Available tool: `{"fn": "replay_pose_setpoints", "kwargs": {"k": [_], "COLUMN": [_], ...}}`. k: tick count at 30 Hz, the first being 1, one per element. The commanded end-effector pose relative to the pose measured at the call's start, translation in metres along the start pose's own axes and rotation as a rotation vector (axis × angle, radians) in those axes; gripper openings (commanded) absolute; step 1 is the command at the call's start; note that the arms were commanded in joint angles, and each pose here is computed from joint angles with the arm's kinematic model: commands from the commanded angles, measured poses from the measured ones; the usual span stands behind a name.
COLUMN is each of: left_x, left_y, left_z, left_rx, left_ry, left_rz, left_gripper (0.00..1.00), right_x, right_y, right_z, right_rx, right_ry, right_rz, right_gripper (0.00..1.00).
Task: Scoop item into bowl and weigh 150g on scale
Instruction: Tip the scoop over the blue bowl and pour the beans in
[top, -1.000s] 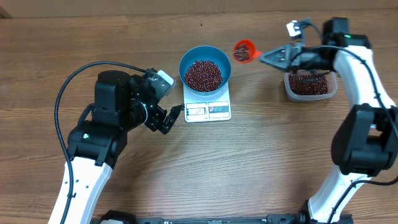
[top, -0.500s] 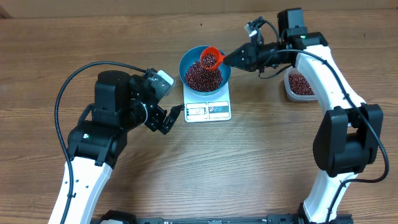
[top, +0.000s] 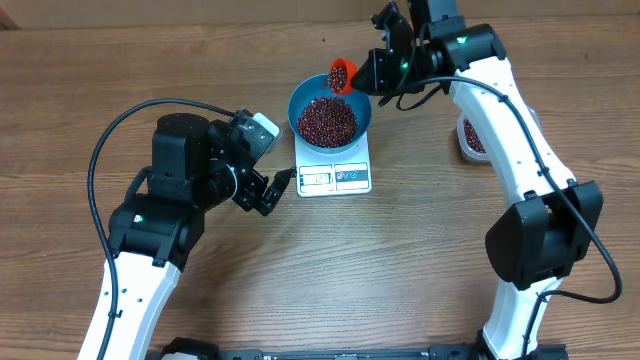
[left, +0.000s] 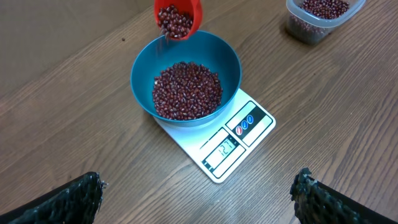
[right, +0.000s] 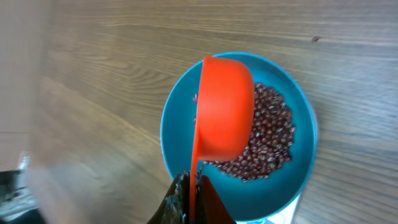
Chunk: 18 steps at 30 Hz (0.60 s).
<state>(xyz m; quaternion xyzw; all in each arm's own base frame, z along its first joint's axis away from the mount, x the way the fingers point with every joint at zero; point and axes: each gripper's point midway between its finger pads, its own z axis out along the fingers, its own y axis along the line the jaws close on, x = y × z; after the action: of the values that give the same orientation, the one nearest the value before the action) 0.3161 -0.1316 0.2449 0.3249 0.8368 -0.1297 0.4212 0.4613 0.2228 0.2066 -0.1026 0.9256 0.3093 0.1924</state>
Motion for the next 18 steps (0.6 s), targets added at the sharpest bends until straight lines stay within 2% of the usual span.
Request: {"fn": "replay_pose_setpoints", "kwargs": {"k": [1,18], "left_x": [0.000,0.000], "left_y": [0.000,0.000], "left_z": [0.001,0.001], "left_rx": [0.009,0.009], "left_ry": [-0.003,-0.003], "left_rz": [-0.018,-0.018], "left_gripper": [1.00,1.00], "right_x": [-0.009,0.005], "right_y": [-0.003,-0.002], "right_z": [-0.004,-0.002], "right_rx": [0.106,0.177], "right_ry": [-0.031,0.015], "right_rz": [-0.081,-0.134], "right_gripper": [0.04,0.04]}}
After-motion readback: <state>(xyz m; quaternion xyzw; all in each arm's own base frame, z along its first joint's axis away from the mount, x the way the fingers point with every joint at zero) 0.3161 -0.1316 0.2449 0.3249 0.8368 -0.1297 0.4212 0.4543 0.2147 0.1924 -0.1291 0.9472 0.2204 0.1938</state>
